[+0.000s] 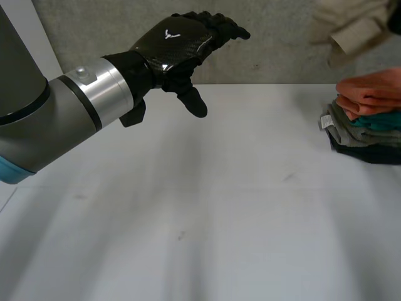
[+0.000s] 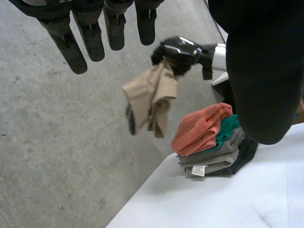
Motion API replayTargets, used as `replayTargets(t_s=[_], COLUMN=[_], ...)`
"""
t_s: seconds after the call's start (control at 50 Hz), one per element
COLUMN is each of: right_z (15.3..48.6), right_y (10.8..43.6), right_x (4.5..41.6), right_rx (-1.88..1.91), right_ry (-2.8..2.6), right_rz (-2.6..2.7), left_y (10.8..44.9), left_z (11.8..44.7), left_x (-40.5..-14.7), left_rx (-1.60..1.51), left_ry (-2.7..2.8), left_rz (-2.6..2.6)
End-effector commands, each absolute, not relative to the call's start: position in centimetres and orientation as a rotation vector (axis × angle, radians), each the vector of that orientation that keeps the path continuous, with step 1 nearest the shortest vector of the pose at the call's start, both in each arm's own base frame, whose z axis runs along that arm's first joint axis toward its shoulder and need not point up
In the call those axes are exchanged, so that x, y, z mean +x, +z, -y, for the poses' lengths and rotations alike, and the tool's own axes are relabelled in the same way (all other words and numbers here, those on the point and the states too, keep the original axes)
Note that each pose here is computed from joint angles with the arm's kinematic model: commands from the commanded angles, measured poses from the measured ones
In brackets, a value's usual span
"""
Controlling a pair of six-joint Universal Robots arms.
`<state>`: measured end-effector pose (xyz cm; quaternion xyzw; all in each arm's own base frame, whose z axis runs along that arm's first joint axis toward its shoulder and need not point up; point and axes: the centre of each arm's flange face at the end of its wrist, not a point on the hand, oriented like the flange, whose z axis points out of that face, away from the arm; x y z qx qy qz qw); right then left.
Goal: Fold the laundry.
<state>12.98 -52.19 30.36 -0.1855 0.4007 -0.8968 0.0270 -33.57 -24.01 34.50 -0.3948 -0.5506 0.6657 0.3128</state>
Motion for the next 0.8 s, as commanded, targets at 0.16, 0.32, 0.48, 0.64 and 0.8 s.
replayTargets(t_s=[0.16, 0.32, 0.48, 0.64, 0.8], right_z=[54.7, 54.1, 54.0, 52.0, 49.2], right_y=[14.1, 13.0, 14.4, 19.9, 23.6], right_x=[-1.1, -2.5, -3.3, -2.7, -4.8], right_rx=[-0.694, -0.73, -0.729, -0.659, -0.453], right_ry=[-2.391, -2.321, -2.345, -2.41, -2.387], right_rz=[-1.64, -1.659, -1.636, -1.641, -1.797], left_y=[32.1, 31.9, 32.3, 33.3, 33.9], left_z=[23.8, 23.7, 23.2, 22.2, 21.4], left_x=[-33.6, -33.6, -33.7, -34.0, -34.0], left_rx=[-1.051, -1.053, -1.057, -1.067, -1.068], left_ry=[1.686, 1.678, 1.681, 1.692, 1.697], left_rz=[1.521, 1.529, 1.51, 1.47, 1.448])
